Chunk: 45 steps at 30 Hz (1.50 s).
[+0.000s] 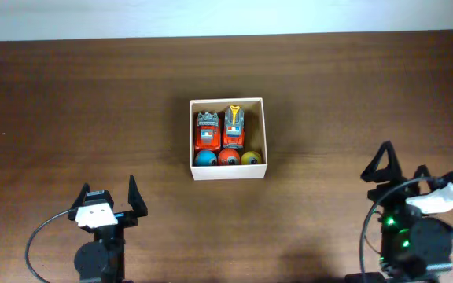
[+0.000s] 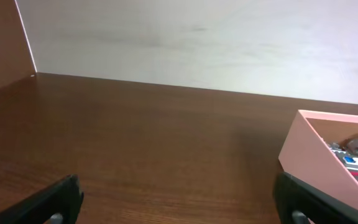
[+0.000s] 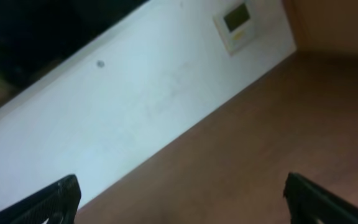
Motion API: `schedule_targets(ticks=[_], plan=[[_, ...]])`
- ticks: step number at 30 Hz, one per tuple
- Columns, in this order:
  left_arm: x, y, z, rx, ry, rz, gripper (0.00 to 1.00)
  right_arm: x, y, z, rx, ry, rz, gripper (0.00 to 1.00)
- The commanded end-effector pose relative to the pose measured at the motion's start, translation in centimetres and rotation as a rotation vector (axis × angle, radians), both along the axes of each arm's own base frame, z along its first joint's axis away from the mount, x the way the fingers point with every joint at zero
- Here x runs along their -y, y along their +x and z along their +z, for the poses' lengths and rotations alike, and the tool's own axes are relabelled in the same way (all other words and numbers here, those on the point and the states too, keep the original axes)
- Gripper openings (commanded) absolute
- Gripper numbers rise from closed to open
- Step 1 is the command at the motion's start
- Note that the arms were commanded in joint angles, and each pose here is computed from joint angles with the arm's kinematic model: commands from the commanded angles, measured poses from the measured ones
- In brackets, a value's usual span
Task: Pack container
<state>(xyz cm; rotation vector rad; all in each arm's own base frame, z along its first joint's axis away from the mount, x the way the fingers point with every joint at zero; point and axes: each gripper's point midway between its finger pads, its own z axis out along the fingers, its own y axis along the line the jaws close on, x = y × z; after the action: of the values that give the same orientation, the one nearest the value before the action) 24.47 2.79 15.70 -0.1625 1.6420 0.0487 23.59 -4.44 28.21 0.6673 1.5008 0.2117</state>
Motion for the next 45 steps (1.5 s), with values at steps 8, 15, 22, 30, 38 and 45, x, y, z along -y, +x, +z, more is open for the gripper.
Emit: schedule_targets(ticks=[8, 15, 22, 30, 38, 45], plan=[[0.2, 0.0, 0.0, 0.002, 0.012, -0.014, 0.99, -0.4, -1.1, -3.8, 0.148, 0.004, 0.031, 0.98], [0.2, 0.0, 0.0, 0.002, 0.012, -0.014, 0.99, -0.6, -0.7, -5.7, 0.122, 0.002, 0.039, 0.99], [0.2, 0.0, 0.0, 0.002, 0.012, -0.014, 0.99, -0.8, 0.1, -9.5, 0.031, -0.045, 0.050, 0.99], [0.2, 0.0, 0.0, 0.002, 0.012, -0.014, 0.99, -2.1, 0.6, -11.3, -0.034, -0.213, 0.138, 0.99], [0.2, 0.0, 0.0, 0.002, 0.012, -0.014, 0.99, -4.5, 0.8, -11.5, -0.063, -0.470, 0.292, 0.99], [0.2, 0.0, 0.0, 0.002, 0.012, -0.014, 0.99, -5.2, 0.7, -12.7, -0.114, -0.535, 0.349, 0.99]])
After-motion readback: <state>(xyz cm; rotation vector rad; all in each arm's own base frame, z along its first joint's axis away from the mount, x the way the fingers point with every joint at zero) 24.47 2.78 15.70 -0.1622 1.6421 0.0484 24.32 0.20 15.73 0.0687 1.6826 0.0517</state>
